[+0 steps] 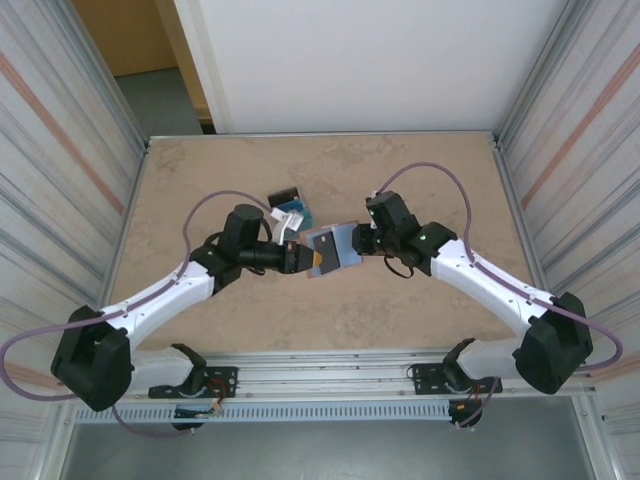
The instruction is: Take the credit cards out of the card holder
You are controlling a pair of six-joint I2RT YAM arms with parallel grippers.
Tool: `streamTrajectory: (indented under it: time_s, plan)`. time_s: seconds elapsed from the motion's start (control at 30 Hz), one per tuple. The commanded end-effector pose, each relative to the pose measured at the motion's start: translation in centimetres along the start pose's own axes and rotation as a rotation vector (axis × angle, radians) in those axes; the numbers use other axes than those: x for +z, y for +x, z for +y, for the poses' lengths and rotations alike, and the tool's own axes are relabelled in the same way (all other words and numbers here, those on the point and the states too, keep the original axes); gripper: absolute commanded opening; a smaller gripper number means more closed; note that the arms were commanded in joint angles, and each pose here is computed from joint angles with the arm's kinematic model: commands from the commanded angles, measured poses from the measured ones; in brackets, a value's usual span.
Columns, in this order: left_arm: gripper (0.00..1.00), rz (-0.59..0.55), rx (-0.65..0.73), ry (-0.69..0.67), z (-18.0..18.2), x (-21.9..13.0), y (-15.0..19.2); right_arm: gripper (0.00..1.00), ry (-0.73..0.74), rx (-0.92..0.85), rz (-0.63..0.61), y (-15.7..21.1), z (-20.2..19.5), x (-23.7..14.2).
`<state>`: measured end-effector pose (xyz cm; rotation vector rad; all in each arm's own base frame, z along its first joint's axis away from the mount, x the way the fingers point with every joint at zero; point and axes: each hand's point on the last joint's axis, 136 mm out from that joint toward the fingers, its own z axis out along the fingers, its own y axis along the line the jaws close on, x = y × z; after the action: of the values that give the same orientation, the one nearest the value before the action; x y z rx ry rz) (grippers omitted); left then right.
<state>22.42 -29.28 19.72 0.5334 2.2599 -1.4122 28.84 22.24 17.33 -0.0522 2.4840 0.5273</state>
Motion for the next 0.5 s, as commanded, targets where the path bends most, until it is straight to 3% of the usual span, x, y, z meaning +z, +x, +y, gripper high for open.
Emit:
streamTrajectory:
  time_s: [0.0, 0.2, 0.47]
  plan:
    - [0.0, -0.005, 0.011, 0.057, -0.7, 0.2, -0.2, 0.21, 0.031, 0.051, 0.048, 1.2, -1.3, 0.4]
    - [0.0, 0.038, -0.048, -0.012, 2.0, 1.8, 1.6, 0.26, 0.062, 0.06, 0.017, 1.2, -2.3, -0.4]
    - [0.0, 0.088, -0.074, -0.023, 3.1, 4.1, 3.5, 0.37, 0.055, 0.061, -0.028, 0.8, -2.5, -1.9]
